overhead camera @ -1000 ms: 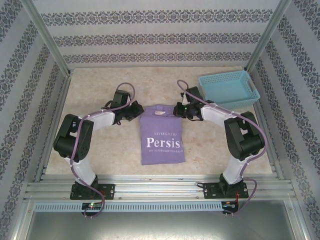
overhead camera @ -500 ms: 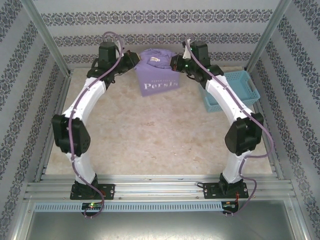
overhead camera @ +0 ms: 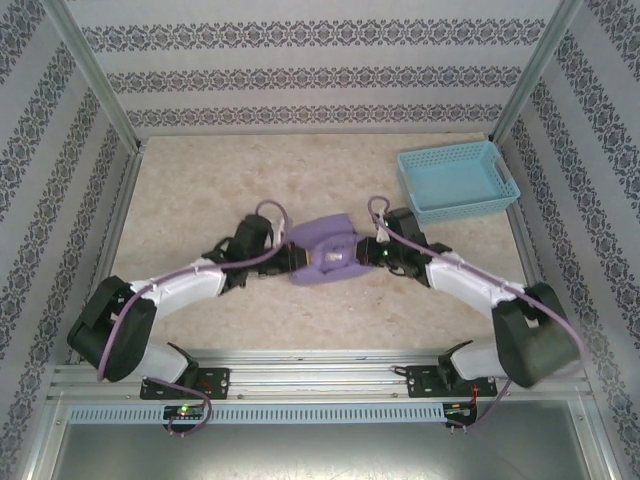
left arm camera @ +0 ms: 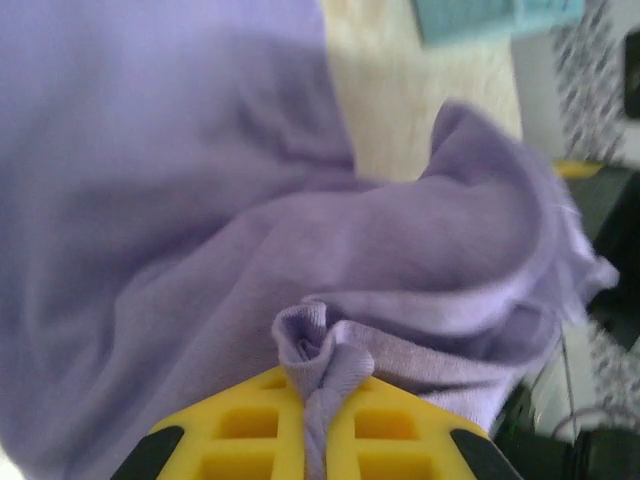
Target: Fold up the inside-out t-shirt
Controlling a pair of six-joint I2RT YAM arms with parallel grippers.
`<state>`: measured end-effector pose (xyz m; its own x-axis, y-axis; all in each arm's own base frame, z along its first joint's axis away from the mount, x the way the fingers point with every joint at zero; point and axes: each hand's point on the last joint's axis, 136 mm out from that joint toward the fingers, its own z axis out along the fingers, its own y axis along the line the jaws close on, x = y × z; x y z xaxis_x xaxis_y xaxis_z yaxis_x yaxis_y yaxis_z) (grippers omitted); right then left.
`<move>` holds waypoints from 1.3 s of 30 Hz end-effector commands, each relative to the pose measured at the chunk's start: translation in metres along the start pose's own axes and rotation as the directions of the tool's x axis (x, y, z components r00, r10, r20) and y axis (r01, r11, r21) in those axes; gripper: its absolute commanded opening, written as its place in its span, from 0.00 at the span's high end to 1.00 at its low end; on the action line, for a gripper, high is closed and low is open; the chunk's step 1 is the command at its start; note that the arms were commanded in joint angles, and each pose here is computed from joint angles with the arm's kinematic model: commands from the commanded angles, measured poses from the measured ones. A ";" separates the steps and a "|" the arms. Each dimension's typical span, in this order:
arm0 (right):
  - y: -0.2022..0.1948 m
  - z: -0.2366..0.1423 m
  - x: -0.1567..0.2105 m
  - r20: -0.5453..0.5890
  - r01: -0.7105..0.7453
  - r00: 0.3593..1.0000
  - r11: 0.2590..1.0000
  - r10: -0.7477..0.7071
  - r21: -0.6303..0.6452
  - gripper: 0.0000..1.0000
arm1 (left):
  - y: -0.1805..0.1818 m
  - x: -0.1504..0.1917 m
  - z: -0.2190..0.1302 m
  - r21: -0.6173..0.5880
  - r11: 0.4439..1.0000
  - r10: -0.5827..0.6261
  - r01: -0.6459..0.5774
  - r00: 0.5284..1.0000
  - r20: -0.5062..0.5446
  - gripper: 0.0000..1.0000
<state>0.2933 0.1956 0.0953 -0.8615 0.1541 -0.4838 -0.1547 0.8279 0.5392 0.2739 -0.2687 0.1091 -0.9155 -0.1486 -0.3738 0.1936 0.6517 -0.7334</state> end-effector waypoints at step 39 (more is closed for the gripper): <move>-0.007 0.046 -0.050 -0.034 0.080 0.997 0.980 -0.075 0.180 0.99 | 0.083 -0.067 -0.001 -0.299 0.918 -0.179 0.262 0.943 0.279 0.88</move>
<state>0.3463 0.2106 0.0833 -0.8764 0.0895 -0.4733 -0.1225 0.9089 0.3987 0.3437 -0.2131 0.0763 -0.8124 -0.4406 -0.3820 -0.1264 0.7725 -0.6223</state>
